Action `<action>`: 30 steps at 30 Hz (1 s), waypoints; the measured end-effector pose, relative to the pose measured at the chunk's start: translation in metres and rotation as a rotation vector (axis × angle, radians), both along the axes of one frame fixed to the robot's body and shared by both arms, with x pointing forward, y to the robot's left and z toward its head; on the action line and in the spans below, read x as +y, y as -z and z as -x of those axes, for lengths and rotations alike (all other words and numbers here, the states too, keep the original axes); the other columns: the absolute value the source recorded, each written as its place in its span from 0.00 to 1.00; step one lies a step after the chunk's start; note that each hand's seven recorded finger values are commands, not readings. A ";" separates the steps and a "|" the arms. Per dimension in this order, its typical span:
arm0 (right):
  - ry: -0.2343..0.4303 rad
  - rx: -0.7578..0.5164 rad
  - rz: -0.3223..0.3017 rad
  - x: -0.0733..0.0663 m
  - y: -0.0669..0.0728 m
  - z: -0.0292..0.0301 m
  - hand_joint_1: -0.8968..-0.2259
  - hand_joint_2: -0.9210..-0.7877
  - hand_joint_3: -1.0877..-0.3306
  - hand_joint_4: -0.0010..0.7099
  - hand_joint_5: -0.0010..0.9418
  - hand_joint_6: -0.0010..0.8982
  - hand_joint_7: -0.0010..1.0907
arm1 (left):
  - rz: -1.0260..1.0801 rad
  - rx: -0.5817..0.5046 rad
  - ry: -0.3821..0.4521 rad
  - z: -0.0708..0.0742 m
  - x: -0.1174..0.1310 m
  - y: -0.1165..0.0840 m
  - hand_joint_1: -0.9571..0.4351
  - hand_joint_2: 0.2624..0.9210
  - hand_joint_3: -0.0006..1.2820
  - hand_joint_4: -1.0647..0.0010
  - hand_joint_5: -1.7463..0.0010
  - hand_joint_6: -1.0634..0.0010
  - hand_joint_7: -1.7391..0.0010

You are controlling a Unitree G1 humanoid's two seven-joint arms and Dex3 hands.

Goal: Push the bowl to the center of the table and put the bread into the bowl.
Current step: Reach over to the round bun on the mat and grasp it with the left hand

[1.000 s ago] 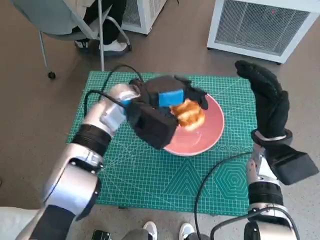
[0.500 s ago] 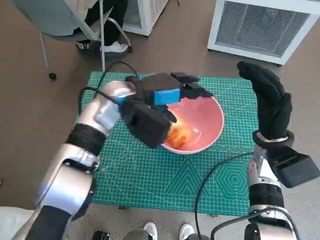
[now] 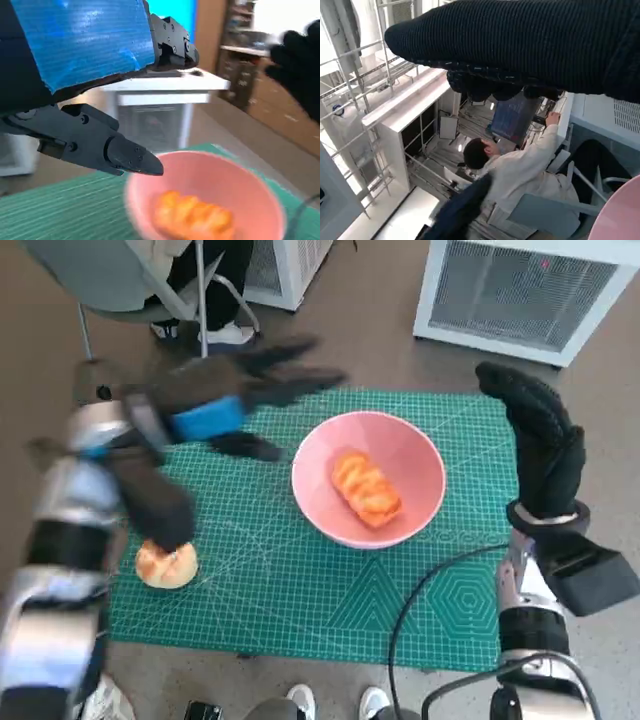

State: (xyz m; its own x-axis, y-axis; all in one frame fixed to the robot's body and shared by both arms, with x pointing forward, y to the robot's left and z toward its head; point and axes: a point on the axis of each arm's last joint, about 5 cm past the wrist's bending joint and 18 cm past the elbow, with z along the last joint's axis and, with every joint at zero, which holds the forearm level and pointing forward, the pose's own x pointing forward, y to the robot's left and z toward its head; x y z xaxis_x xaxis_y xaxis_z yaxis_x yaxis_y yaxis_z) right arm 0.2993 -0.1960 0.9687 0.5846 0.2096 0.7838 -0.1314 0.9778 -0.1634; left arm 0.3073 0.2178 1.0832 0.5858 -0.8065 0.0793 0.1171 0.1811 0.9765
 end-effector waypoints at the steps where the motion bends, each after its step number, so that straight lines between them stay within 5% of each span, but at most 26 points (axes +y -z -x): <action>1: -0.001 -0.002 0.000 0.000 0.000 -0.0002 0.44 0.00 0.38 0.49 0.00 0.23 0.26 | -0.008 0.006 -0.015 0.004 0.004 0.000 0.48 0.84 0.00 0.77 0.99 0.64 0.93; 17: -0.040 0.024 -0.012 0.003 0.001 -0.0015 0.43 0.00 0.39 0.49 0.00 0.24 0.26 | -0.180 0.261 -0.381 0.083 0.065 0.007 0.52 0.80 0.00 0.76 1.00 0.63 0.97; 30: -0.088 0.050 -0.006 0.007 0.002 -0.0044 0.44 0.00 0.39 0.50 0.00 0.26 0.26 | -0.195 0.400 -0.475 0.097 0.070 0.023 0.57 0.78 0.00 0.78 1.00 0.65 0.99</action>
State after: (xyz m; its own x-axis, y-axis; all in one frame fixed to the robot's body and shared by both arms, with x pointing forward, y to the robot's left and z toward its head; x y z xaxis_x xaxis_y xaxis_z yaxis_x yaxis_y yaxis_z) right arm 0.3038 -0.1893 0.9666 0.6028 0.2573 0.7553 -0.2248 0.9630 -0.1487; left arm 0.2107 0.2876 1.0598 0.8362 -0.4298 -0.3406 0.4294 0.1269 0.8942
